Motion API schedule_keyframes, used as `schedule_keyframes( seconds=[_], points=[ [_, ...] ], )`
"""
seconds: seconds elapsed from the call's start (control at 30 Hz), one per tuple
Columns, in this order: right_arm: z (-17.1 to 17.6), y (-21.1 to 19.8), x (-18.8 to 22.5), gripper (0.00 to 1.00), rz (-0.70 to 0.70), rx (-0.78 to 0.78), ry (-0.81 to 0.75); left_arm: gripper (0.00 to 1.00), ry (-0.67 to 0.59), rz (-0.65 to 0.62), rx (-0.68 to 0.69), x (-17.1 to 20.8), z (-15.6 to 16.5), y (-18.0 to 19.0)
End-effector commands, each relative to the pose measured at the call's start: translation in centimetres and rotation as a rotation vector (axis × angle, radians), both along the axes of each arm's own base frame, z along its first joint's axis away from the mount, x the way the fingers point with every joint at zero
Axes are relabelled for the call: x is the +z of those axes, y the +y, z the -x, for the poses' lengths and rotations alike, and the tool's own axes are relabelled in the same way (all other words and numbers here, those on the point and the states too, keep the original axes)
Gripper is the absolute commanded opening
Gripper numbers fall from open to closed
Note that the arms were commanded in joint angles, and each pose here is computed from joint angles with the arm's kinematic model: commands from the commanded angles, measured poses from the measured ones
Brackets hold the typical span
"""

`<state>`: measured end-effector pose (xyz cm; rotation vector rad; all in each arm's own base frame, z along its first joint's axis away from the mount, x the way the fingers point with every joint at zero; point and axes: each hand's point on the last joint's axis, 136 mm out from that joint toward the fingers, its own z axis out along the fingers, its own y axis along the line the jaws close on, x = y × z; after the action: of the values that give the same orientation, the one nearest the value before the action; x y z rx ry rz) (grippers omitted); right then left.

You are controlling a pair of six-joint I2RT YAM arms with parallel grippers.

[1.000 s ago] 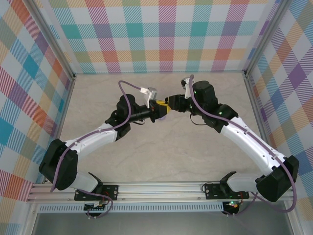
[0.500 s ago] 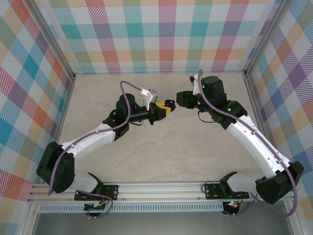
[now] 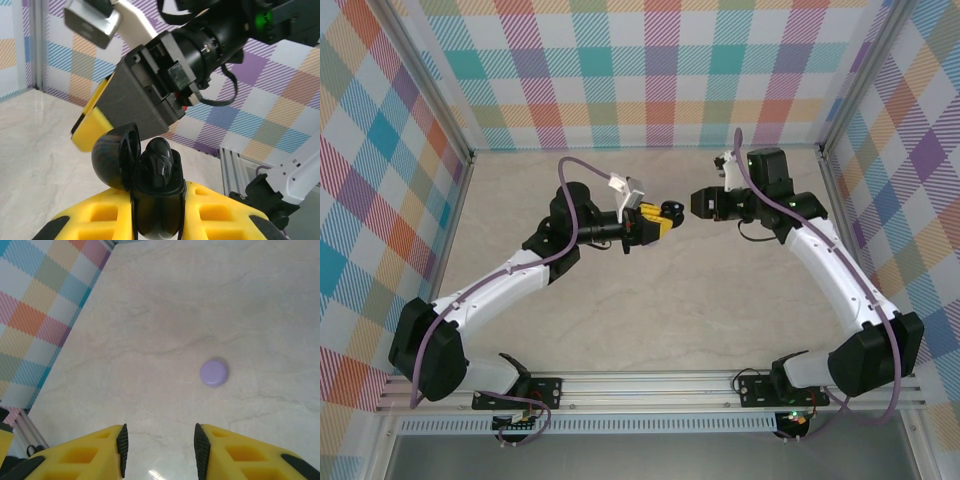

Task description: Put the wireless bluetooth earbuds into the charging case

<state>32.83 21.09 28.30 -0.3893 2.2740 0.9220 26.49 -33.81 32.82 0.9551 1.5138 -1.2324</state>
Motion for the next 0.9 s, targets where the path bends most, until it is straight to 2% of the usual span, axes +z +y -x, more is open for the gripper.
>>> schedule_keyframes(
  seconds=[0.0, 0.2, 0.6, 0.73, 0.87],
  points=[
    [1.1, 1.3, 1.1, 0.39, -0.062, 0.115, -0.023, 0.01, -0.081, 0.052, -0.073, 3.1, 1.9, -0.2],
    [1.7, 2.0, 2.0, 0.37, -0.113, 0.165, -0.031, 0.01, -0.039, 0.057, -0.077, 2.7, 1.7, -0.5],
    [3.1, 2.2, 3.7, 0.37, -0.158, 0.209, -0.09, 0.01, 0.062, 0.027, 0.018, 0.5, -0.9, -1.0],
    [2.8, 1.8, 3.3, 0.37, -0.131, 0.182, -0.088, 0.01, 0.069, 0.019, 0.053, 0.2, -1.6, -0.9],
    [1.4, 0.3, 1.7, 0.4, -0.037, 0.066, -0.067, 0.02, 0.11, -0.021, 0.124, -1.0, -2.9, -0.5]
  ],
)
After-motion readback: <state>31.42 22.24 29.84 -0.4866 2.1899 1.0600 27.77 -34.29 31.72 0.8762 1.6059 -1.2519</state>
